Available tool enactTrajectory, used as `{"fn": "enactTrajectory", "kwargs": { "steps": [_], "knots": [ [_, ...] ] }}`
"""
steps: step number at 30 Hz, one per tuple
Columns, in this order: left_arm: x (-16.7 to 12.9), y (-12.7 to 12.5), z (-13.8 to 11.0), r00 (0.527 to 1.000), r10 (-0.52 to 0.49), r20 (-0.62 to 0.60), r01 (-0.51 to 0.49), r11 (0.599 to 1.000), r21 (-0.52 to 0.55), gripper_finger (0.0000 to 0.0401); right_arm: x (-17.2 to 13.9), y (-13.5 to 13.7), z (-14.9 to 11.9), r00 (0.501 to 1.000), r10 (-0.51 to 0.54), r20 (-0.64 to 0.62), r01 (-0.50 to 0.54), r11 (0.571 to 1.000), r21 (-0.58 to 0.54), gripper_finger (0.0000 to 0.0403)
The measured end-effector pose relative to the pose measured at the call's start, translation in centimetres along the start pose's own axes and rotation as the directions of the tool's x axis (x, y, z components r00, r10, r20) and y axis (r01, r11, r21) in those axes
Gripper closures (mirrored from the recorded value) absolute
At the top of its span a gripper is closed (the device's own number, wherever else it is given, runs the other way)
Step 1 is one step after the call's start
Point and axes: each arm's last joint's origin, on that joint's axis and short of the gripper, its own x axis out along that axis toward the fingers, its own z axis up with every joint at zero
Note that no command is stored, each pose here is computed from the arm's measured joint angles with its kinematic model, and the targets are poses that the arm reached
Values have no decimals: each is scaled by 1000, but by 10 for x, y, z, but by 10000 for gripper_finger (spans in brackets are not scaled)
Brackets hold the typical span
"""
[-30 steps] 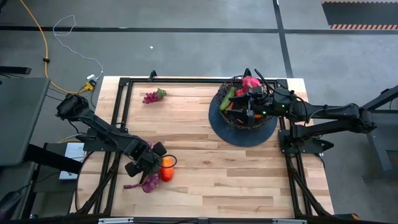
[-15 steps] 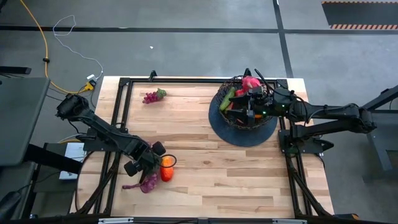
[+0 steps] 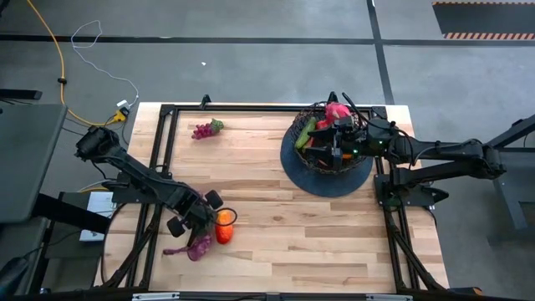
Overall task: Build produce basket
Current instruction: Put the purple garlic into the wire basket
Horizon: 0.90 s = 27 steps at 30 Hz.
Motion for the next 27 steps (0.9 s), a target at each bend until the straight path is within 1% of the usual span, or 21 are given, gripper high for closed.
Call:
{"fn": "enactTrajectory", "kwargs": {
  "steps": [4, 8, 13, 16, 20, 22, 24, 27],
  "knots": [
    [-4, 2, 2, 999, 34, -11, -34, 999, 3, 281, 0, 0, 0, 1000, 0, 0, 0, 1000, 0, 20],
    [-11, 5, 3, 999, 43, 1, -43, 999, -18, 273, 0, 0, 0, 1000, 1, 0, -1, 1000, 0, 20],
    [-22, 13, -5, 998, 59, 24, -56, 992, -110, 261, 0, 0, 0, 1000, -1, -3, 1, 1000, 0, 20],
    [-28, 18, -12, 997, 67, 29, -62, 987, -146, 253, 0, 0, -1, 1000, -3, -6, 3, 1000, 0, 20],
    [-39, 22, -22, 996, 80, 48, -66, 969, -236, 237, 0, 0, -1, 1000, -3, -6, 3, 1000, 0, 20],
    [-43, 23, -27, 996, 59, 66, -38, 959, -281, 226, 0, 0, -1, 1000, -3, -6, 3, 1000, 0, 20],
    [-48, 22, -30, 994, 26, 109, 11, 946, -324, 212, 0, 0, -1, 1000, -3, -7, 3, 1000, 0, 20],
    [-52, 21, -32, 988, -7, 151, 61, 932, -356, 187, 0, 0, -1, 1000, -4, -8, 4, 1000, 0, 20]
  ]
}}
